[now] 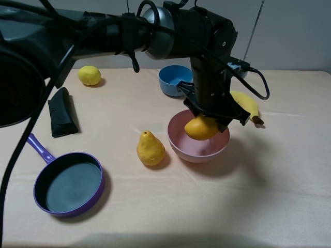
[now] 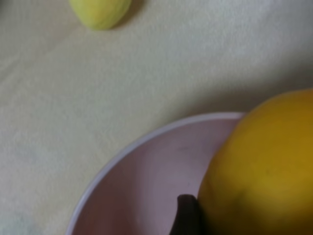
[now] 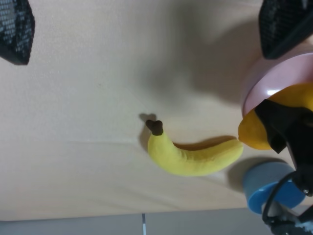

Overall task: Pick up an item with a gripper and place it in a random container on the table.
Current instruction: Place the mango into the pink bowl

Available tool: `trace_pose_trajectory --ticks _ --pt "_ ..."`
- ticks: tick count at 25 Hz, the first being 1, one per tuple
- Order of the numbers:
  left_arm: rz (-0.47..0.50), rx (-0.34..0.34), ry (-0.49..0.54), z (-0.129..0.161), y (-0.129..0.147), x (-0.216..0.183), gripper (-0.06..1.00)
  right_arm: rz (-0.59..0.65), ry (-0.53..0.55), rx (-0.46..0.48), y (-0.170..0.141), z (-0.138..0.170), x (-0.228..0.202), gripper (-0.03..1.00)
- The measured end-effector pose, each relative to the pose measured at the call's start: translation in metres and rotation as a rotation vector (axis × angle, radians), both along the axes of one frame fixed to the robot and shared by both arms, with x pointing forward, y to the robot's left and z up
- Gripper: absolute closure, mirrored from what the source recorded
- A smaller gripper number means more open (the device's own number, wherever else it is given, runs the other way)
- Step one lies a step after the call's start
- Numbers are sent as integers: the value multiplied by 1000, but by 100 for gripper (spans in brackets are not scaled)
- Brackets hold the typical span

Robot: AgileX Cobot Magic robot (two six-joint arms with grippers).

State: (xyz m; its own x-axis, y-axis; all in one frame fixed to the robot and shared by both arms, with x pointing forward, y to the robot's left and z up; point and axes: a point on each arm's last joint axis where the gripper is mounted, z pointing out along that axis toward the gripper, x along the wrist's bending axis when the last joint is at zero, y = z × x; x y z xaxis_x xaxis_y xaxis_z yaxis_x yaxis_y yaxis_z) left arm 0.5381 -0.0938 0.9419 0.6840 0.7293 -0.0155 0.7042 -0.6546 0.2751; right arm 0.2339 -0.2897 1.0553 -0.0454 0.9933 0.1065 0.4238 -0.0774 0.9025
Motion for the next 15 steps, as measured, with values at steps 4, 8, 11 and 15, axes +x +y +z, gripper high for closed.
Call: trace_pose_trajectory --ticks 4,8,11,15 --pt "1 13 10 0 1 -1 33 0 0 0 0 0 0 27" --pt "3 28 21 -1 3 -2 26 0 0 0 0 0 0 27" --pt "3 31 23 -1 3 -2 8 0 0 0 0 0 0 27" --pt "3 33 25 -1 3 -2 -3 0 0 0 0 0 0 27"
